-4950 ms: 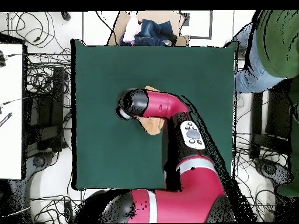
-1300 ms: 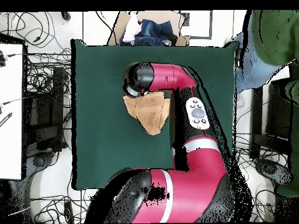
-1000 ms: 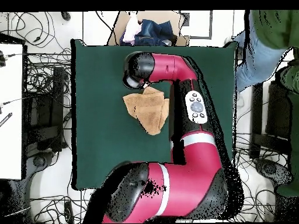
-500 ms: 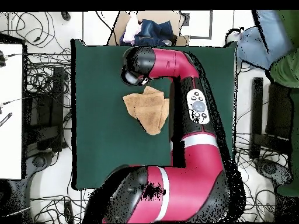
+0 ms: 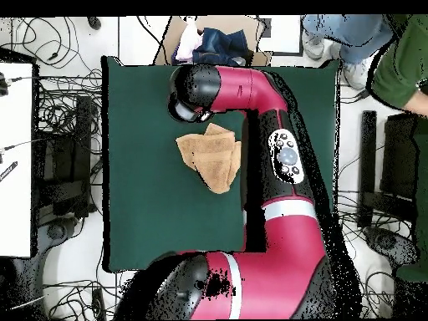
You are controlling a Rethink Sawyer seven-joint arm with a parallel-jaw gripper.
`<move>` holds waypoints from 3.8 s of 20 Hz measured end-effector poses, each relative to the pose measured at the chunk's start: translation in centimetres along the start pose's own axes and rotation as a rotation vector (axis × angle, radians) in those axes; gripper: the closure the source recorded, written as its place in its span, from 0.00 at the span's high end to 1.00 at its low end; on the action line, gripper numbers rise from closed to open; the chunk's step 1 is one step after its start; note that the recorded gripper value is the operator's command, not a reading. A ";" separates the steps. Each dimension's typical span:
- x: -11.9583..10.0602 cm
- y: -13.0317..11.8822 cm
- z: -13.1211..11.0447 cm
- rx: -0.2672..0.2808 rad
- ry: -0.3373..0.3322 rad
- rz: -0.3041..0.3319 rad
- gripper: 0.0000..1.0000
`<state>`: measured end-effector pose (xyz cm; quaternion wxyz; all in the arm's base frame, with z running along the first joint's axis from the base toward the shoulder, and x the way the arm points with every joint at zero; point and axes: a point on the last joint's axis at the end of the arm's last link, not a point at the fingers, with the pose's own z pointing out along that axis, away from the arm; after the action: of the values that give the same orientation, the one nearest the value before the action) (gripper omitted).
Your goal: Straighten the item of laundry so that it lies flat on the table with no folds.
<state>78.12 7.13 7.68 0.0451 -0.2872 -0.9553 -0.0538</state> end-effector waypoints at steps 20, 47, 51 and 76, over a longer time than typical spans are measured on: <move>3.6 -2.0 4.0 -0.011 0.022 -0.009 1.00; 3.7 -1.8 4.9 -0.037 -0.010 -0.010 1.00; 4.1 -1.8 5.4 -0.047 -0.020 -0.013 1.00; 9.1 -3.8 9.6 -0.073 -0.013 -0.029 1.00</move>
<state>67.90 10.21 -1.08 0.0278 -0.2752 -0.9570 -0.0874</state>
